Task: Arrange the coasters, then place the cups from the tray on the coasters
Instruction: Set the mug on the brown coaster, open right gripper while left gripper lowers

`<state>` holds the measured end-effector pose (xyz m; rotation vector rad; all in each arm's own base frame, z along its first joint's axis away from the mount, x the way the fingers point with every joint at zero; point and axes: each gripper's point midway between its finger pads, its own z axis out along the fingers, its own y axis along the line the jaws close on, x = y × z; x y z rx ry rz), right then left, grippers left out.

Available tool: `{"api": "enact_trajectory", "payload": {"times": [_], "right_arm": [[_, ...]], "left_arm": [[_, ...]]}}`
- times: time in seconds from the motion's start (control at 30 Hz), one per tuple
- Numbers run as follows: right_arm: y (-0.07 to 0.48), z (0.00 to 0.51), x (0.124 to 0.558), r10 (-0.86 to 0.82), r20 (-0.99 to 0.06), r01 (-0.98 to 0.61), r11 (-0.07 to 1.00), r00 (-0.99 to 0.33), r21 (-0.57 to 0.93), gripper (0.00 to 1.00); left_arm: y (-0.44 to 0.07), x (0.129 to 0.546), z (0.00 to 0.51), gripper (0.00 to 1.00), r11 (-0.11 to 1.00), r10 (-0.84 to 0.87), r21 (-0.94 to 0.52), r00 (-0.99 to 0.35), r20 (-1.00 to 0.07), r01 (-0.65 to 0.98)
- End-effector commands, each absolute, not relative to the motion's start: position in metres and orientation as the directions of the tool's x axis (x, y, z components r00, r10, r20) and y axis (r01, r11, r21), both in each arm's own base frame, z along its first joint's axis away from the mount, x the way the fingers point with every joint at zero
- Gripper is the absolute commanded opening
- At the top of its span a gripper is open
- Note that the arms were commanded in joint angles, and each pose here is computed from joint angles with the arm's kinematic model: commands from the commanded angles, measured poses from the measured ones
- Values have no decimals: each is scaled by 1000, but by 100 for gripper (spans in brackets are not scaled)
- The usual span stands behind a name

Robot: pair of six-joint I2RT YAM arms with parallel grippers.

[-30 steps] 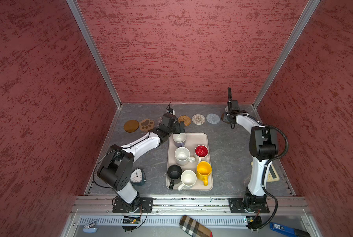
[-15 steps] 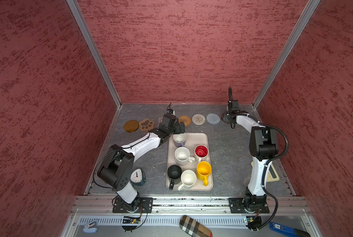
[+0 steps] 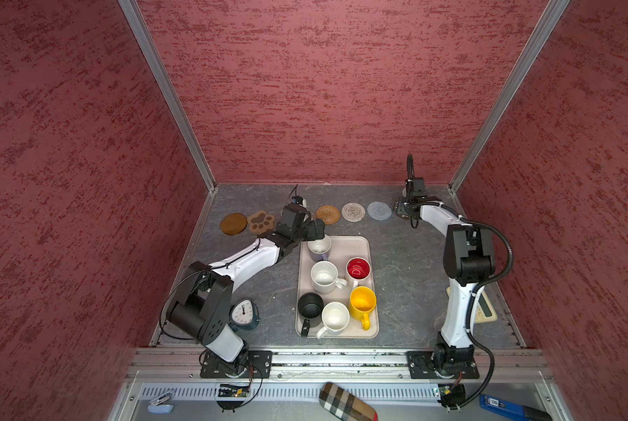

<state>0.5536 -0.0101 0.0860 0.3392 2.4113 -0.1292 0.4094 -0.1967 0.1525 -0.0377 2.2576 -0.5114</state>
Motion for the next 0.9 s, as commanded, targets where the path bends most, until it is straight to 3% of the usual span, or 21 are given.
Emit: {"api": "enact_trajectory", "payload": {"times": [0.0, 0.17, 0.3, 0.57, 0.67, 0.87], "right_arm": [[-12, 105, 556, 210, -686, 275, 961, -696, 15, 84], [-10, 120, 553, 221, -699, 272, 962, -680, 40, 88], [-9, 133, 549, 230, -712, 271, 961, -663, 58, 91], [-4, 155, 542, 246, -733, 255, 962, -635, 102, 95], [-3, 158, 539, 246, -734, 253, 962, -633, 105, 95], [-2, 175, 527, 265, -755, 253, 958, -600, 135, 96]], "left_arm": [[-188, 405, 164, 100, 886, -248, -443, -672, -698, 134], [-176, 393, 157, 86, 899, -240, -424, -685, -688, 111], [-168, 381, 150, 60, 898, -245, -429, -697, -674, 99], [-165, 359, 135, 22, 893, -222, -435, -730, -646, 113], [-168, 352, 129, 0, 887, -209, -444, -746, -632, 128], [-174, 346, 114, 0, 873, -197, -466, -774, -602, 140]]}}
